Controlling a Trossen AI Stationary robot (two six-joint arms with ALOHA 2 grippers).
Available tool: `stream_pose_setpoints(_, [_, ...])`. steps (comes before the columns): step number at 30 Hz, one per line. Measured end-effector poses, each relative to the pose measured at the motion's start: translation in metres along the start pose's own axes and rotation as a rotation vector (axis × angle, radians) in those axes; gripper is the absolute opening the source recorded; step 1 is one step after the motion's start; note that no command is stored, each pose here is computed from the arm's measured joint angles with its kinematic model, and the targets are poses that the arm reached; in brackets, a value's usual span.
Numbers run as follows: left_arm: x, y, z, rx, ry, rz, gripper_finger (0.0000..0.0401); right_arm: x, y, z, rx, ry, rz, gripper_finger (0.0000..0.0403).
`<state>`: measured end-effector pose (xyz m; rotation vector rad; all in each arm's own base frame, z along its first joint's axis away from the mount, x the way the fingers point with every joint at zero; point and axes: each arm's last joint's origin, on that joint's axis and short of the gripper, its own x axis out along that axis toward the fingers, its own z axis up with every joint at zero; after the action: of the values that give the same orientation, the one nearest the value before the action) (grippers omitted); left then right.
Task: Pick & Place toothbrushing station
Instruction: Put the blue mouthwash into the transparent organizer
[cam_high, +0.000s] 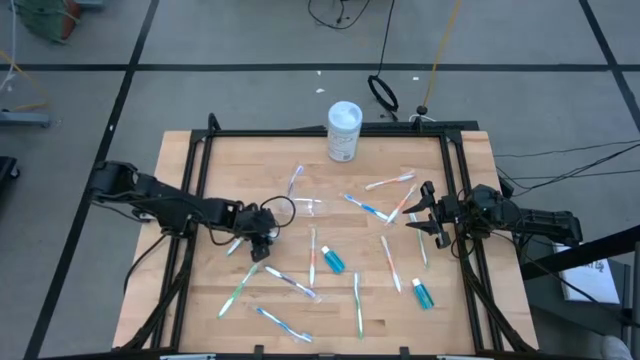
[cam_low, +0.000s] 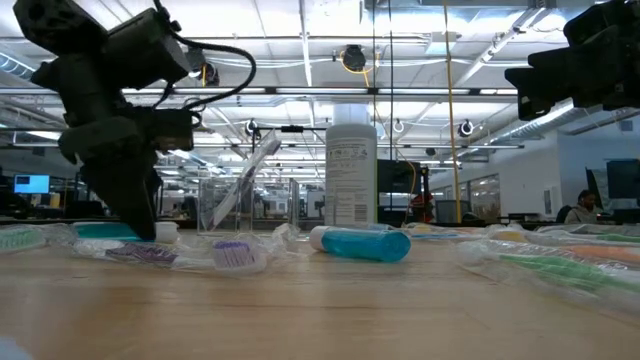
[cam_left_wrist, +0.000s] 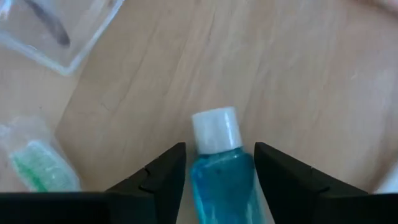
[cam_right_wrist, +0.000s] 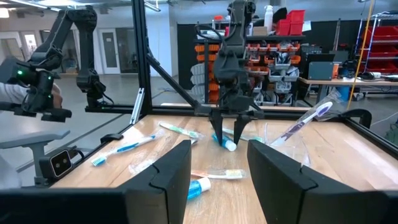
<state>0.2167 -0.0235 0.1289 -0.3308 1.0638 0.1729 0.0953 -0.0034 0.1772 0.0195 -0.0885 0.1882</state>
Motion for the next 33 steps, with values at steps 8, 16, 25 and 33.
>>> stream_pose_setpoints(8, [0.013,0.0,-0.002,-0.025,0.046,0.025,0.0135,0.0,0.0,0.0,0.0,0.0,0.0,0.0151])
stream_pose_setpoints(16, [0.002,-0.005,0.004,-0.011,-0.059,-0.016,0.0123,0.0,0.0,0.0,0.0,0.0,0.0,0.0151])
stream_pose_setpoints(25, [-0.016,-0.026,0.03,0.06,-0.451,-0.041,0.0113,0.0,0.0,0.0,-0.06,0.001,0.0,0.0151])
stream_pose_setpoints(33, [-0.037,-0.029,0.07,0.142,-0.967,0.108,0.0113,0.0,0.0,-0.001,-0.058,0.009,-0.001,0.0151])
